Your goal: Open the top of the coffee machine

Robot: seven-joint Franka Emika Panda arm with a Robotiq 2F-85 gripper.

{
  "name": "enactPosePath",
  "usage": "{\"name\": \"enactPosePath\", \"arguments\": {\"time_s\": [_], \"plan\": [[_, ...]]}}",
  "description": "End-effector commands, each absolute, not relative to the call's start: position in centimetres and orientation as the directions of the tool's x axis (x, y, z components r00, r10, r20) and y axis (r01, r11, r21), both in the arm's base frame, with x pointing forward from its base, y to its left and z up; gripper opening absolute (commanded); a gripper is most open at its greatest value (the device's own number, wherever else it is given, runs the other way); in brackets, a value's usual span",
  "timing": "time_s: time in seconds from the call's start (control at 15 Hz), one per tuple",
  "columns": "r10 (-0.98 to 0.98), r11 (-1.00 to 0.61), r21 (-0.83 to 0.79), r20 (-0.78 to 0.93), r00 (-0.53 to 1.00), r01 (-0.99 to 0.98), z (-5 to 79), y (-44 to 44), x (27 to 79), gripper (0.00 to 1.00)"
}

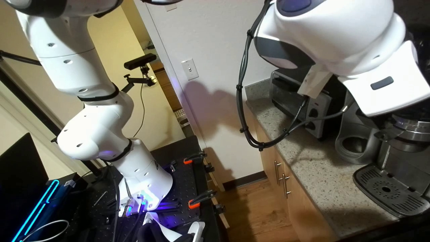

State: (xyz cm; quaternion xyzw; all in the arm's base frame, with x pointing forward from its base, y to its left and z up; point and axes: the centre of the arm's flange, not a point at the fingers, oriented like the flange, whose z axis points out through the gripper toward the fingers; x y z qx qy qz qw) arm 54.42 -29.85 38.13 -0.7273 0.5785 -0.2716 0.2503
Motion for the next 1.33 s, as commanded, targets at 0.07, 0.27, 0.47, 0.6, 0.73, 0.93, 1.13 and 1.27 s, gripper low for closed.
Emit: {"name": "enactPosePath", "arguments": {"time_s": [0.07,0.27,0.47,0.6,0.73,0.93,1.13,1.27], "plan": [[-0.977,-0.209,-0.698,0.122,0.174,-0.685,36.8,-30.8,54.7,1.0],[-0.977,-0.211,-0.698,0.123,0.177,-0.684,36.5,-30.9,54.7,0.71],[-0.977,-0.21,-0.699,0.121,0.177,-0.683,36.4,-30.8,54.8,0.53],[-0.977,-0.209,-0.7,0.12,0.177,-0.683,36.5,-30.8,54.9,0.37],[-0.977,-0.208,-0.7,0.119,0.175,-0.683,36.6,-30.8,54.8,0.24],[-0.978,-0.207,-0.701,0.12,0.173,-0.683,36.8,-30.9,54.7,0.02],[-0.978,-0.205,-0.705,0.12,0.171,-0.679,37.3,-31.0,54.7,0.02],[-0.978,-0.206,-0.708,0.119,0.174,-0.675,37.7,-30.8,54.7,0.03]]}}
